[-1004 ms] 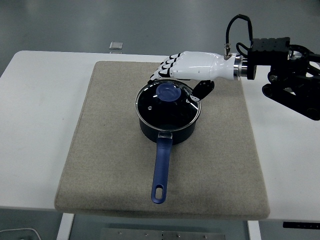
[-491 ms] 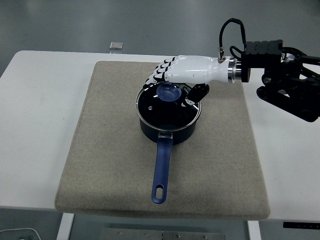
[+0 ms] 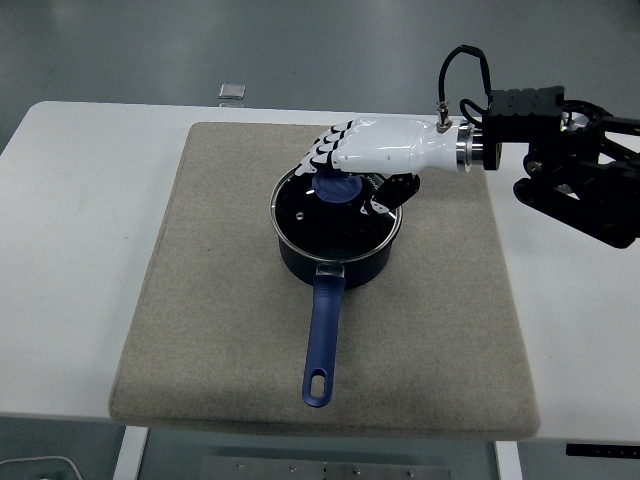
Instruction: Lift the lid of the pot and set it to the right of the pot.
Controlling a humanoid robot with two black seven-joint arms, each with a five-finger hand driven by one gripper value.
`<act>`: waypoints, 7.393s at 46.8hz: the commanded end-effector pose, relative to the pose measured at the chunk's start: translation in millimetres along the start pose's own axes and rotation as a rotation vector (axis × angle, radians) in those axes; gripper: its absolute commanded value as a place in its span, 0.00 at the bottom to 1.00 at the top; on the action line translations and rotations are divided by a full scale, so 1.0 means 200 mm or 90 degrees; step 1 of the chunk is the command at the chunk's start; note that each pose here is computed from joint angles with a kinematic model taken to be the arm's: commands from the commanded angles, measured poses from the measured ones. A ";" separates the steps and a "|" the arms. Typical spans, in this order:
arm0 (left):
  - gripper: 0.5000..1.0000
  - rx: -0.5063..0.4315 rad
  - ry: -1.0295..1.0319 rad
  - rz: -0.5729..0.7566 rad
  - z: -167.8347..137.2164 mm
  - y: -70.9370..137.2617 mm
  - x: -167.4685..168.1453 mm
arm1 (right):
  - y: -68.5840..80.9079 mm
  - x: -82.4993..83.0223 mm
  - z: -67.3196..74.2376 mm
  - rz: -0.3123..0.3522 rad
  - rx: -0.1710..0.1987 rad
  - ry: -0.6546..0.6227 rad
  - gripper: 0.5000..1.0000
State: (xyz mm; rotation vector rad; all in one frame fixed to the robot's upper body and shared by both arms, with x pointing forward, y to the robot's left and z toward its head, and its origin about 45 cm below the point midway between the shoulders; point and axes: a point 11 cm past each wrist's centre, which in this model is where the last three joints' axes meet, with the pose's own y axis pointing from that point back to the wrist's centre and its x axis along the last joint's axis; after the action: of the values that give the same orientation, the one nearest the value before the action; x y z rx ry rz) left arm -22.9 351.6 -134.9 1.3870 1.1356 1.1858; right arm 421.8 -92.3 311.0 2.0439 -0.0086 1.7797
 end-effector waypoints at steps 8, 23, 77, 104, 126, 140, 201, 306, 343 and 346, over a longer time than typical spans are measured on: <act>1.00 0.000 0.000 0.000 0.00 0.00 0.00 | 0.01 0.00 0.02 0.000 -0.007 0.005 0.82; 1.00 0.000 0.000 0.000 0.00 0.00 0.00 | 0.00 -0.03 0.01 -0.012 -0.003 0.005 0.79; 1.00 0.000 0.000 0.000 0.00 0.00 0.00 | 0.00 0.01 0.01 -0.029 -0.003 0.024 0.00; 1.00 0.000 0.000 0.000 0.00 0.00 0.00 | -0.02 0.09 0.00 -0.023 0.002 0.045 0.00; 1.00 0.000 0.000 0.000 0.00 0.00 0.00 | 0.03 0.21 0.10 -0.007 -0.042 0.060 0.00; 1.00 0.000 0.000 0.000 0.00 0.00 0.00 | 0.09 0.23 0.19 -0.004 -0.084 0.066 0.00; 1.00 0.000 0.000 0.000 0.00 0.00 0.00 | 0.46 -0.06 0.59 -0.094 -0.284 0.037 0.00; 1.00 0.000 0.000 0.000 0.00 0.00 0.00 | 0.57 -0.39 0.56 -0.050 -0.298 -0.103 0.00; 1.00 0.000 0.000 0.000 0.00 0.00 0.00 | 0.53 -0.44 0.54 -0.044 -0.289 -0.111 0.00; 1.00 0.000 0.000 0.000 0.00 0.00 0.00 | 0.53 -0.44 0.54 -0.044 -0.287 -0.111 0.00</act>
State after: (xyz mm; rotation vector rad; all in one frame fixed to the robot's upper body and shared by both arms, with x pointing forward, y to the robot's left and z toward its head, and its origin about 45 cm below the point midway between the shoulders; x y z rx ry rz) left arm -23.3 351.6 -134.9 1.3875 1.1361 1.1855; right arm 478.7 -247.0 251.7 1.8313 -0.3551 1.3968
